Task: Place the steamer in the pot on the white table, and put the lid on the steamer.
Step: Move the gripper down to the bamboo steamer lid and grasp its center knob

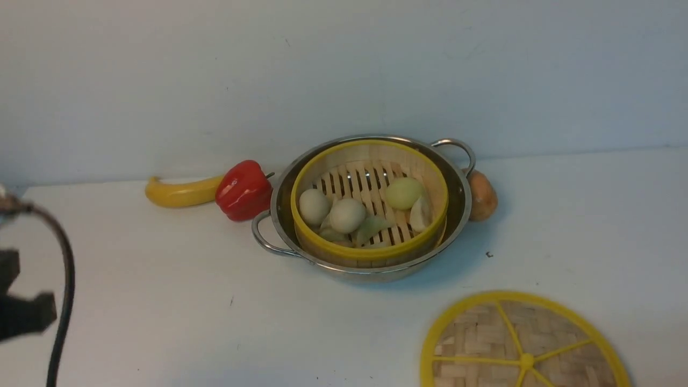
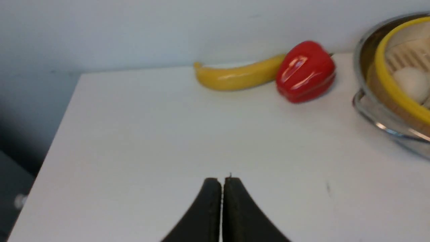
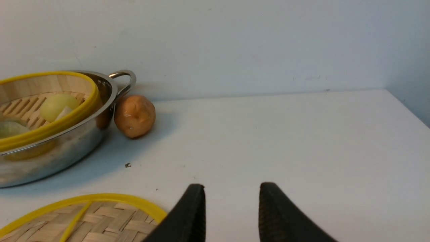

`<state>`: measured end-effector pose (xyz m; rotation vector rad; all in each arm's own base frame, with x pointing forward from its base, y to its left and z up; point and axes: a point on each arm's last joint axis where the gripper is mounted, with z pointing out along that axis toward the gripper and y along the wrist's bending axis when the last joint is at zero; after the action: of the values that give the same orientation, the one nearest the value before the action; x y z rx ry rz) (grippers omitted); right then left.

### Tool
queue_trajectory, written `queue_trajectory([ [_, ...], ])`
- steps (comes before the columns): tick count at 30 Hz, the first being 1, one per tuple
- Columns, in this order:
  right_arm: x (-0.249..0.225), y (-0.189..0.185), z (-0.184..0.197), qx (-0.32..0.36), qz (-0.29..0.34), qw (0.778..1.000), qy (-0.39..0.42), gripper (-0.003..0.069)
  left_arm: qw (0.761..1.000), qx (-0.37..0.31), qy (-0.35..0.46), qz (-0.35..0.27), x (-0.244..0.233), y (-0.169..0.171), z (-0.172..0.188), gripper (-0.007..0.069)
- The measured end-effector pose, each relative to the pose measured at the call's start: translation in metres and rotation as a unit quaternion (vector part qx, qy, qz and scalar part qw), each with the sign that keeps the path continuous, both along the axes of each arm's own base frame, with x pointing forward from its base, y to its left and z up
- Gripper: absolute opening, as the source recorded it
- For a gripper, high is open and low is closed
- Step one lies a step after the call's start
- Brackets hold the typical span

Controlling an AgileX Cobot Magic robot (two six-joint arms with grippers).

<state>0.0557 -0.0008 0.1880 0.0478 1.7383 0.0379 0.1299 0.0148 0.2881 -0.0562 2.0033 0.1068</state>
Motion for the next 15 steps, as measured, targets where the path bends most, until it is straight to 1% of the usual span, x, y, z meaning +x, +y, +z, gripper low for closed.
queue_trajectory([
  [1,0.0,0.0,0.0,0.0,0.0,1.0,0.0,0.0242,1.0,0.0,-0.002,0.0,-0.002,0.0,-0.003,0.0],
  [2,0.0,0.0,0.0,0.0,0.0,1.0,0.0,0.0242,1.0,0.002,-0.017,0.019,-0.017,0.002,-0.022,0.0006],
  [4,0.0,0.0,0.0,0.0,0.0,1.0,0.0,0.0242,0.998,0.004,-0.049,0.034,-0.033,0.003,-0.039,0.0011],
  [8,0.0,0.0,0.0,0.0,0.0,1.0,0.0,0.0242,0.996,0.001,-0.076,0.044,-0.053,0.0,-0.072,0.0011],
  [15,0.0,0.0,0.0,0.0,0.0,1.0,0.0,0.0242,0.994,0.007,-0.098,0.042,-0.071,-0.004,-0.101,0.002],
])
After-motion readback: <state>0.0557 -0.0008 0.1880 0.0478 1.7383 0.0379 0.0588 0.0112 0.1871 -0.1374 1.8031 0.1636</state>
